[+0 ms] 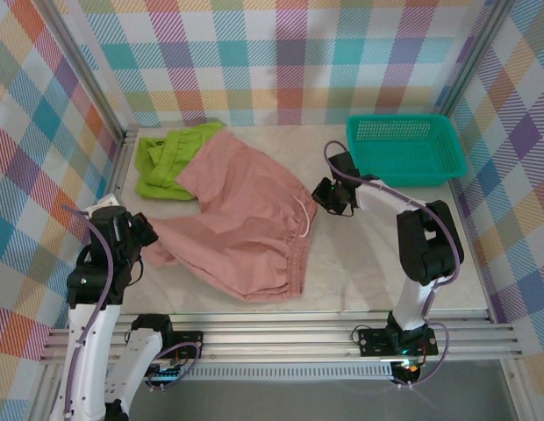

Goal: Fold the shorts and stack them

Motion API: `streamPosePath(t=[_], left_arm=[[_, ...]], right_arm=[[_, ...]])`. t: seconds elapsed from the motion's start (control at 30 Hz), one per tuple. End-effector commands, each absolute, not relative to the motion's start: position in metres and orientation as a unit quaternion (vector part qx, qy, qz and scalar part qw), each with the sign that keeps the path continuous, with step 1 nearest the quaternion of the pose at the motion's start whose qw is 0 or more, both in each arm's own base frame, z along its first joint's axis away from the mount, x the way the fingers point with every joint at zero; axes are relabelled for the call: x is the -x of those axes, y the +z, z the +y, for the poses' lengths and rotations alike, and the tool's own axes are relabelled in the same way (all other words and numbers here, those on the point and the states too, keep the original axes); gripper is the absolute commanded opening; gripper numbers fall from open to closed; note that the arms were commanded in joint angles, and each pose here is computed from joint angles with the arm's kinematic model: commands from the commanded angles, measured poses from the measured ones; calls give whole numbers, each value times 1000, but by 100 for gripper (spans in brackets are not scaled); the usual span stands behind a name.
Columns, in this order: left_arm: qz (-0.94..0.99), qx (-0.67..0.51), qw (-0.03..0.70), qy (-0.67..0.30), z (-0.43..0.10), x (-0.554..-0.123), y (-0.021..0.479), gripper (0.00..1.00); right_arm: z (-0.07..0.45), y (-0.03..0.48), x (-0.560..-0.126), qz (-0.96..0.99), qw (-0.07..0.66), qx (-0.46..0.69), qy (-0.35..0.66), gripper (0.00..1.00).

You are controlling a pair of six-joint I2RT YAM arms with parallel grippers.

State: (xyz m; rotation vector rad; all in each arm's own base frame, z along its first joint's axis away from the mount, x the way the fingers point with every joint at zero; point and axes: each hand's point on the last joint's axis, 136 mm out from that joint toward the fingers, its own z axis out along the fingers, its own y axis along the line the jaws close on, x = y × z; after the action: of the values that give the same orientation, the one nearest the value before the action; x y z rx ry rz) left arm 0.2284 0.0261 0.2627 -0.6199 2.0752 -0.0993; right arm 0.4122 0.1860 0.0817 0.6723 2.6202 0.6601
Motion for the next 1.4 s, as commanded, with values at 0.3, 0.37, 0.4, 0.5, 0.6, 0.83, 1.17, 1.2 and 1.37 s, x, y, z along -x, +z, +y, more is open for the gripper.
streamPosePath(t=[0.3, 0.37, 0.4, 0.5, 0.6, 0.83, 1.17, 1.2, 1.37], left_arm=[[855, 276, 404, -170, -14, -213, 206, 0], [855, 280, 395, -186, -20, -209, 196, 0], [854, 280, 391, -198, -23, -207, 193, 0], [848, 277, 387, -234, -35, -204, 185, 0], [842, 263, 384, -272, -47, -202, 184, 0], [844, 257, 386, -269, -47, -197, 177, 0], [844, 253, 393, -265, -46, -207, 183, 0], [844, 253, 392, -264, -46, -208, 182, 0], [852, 253, 375, -264, -49, -209, 173, 0]], right_arm=[[139, 116, -491, 945, 220, -192, 147, 3], [141, 127, -497, 943, 226, -185, 160, 19], [142, 135, -498, 941, 231, -181, 170, 28], [154, 166, -488, 929, 244, -174, 216, 50], [167, 189, -461, 922, 248, -161, 250, 64], [199, 143, -361, 938, 163, -129, 276, 72], [198, 59, -273, 952, 61, -146, 262, 71], [193, 51, -267, 954, 55, -150, 252, 71], [165, 21, -251, 965, 35, -172, 195, 69]])
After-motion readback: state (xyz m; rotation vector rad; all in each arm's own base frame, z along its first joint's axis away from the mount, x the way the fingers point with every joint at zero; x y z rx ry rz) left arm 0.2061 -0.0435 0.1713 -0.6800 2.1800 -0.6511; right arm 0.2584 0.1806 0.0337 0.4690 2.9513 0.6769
